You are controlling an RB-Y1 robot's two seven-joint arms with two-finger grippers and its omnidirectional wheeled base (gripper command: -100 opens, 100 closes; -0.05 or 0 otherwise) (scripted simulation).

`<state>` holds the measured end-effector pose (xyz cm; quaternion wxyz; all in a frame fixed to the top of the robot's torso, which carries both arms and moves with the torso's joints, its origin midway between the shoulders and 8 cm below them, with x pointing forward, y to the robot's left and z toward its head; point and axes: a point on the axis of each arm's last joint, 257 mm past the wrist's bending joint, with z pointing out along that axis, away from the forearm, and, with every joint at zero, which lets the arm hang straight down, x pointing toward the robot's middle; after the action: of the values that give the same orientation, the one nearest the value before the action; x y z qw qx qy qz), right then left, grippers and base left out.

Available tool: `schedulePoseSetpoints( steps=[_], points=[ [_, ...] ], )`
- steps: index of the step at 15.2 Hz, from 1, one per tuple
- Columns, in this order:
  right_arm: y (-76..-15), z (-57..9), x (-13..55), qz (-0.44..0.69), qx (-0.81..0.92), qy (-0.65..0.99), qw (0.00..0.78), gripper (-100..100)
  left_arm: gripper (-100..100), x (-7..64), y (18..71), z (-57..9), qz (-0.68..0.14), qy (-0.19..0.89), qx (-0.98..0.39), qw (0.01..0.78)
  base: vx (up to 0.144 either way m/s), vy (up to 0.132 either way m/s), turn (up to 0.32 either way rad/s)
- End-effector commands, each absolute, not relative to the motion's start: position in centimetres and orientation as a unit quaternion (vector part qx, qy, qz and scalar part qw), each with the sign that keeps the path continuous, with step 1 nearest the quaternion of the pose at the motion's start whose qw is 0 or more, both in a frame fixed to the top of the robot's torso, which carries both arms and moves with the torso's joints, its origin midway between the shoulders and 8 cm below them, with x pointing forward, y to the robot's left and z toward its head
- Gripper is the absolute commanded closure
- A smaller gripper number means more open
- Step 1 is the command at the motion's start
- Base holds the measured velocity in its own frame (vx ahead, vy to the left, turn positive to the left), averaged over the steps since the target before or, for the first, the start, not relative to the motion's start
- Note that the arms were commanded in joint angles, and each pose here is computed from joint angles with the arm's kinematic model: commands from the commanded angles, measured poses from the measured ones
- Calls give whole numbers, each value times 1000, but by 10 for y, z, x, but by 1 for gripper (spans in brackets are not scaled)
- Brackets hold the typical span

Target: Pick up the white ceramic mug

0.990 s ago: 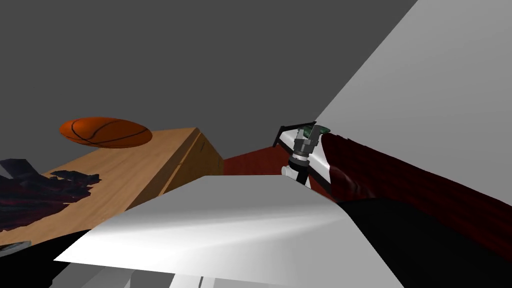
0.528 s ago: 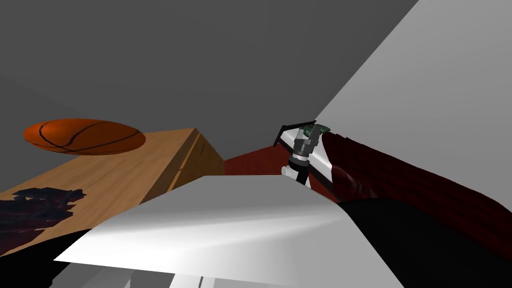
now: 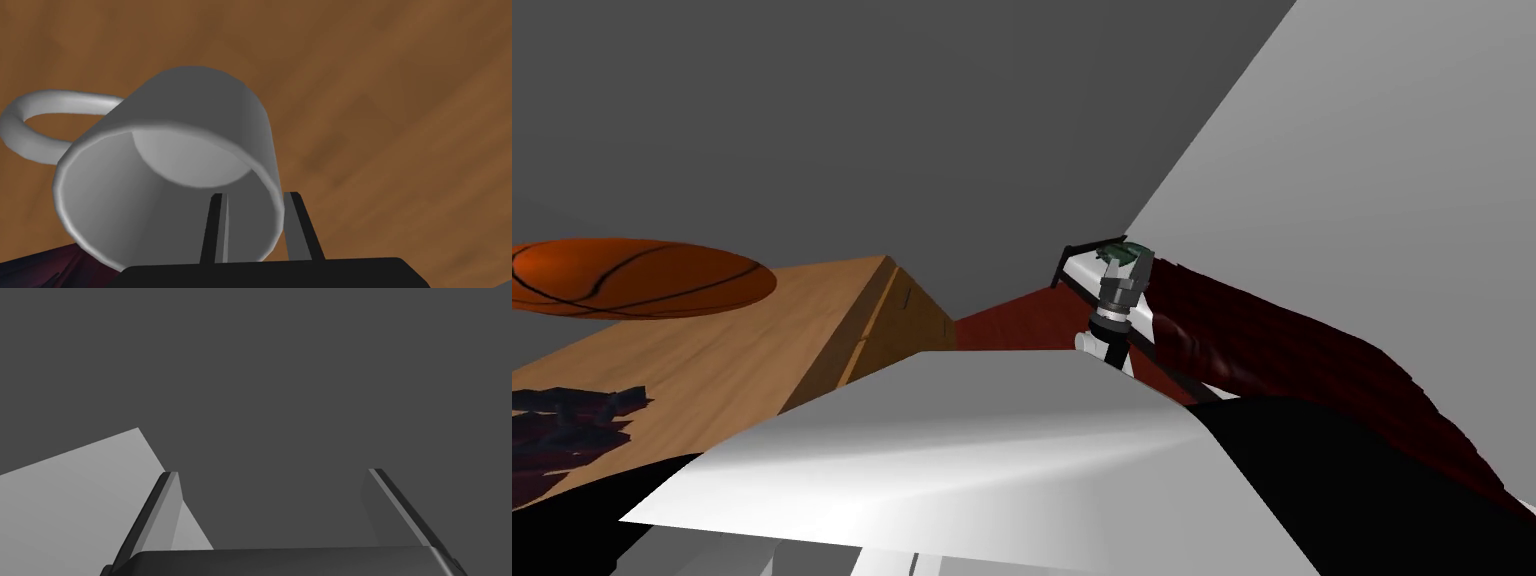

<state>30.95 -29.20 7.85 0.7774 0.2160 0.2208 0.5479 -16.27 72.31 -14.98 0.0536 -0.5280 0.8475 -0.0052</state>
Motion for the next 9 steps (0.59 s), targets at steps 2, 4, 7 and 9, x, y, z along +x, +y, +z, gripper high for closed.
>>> schedulePoseSetpoints(
  steps=[2, 4, 7, 9],
  points=[
    [-292, 78, 309, 548, 216, 221, 777, 0, 100, -163, 723, -150, -4, 848, -528, 53, -9, -1, -1],
    [-292, 78, 309, 548, 216, 221, 777, 0, 100, -161, 722, -145, -7, 854, -518, 53, 25, 3, 95],
    [-292, 78, 309, 548, 216, 221, 778, 0, 100, -158, 721, -137, -9, 863, -502, 52, 136, 31, 310],
    [-292, 78, 309, 548, 216, 221, 778, 0, 100, -160, 722, -137, -7, 862, -503, 51, 144, 30, 148]
  ],
)
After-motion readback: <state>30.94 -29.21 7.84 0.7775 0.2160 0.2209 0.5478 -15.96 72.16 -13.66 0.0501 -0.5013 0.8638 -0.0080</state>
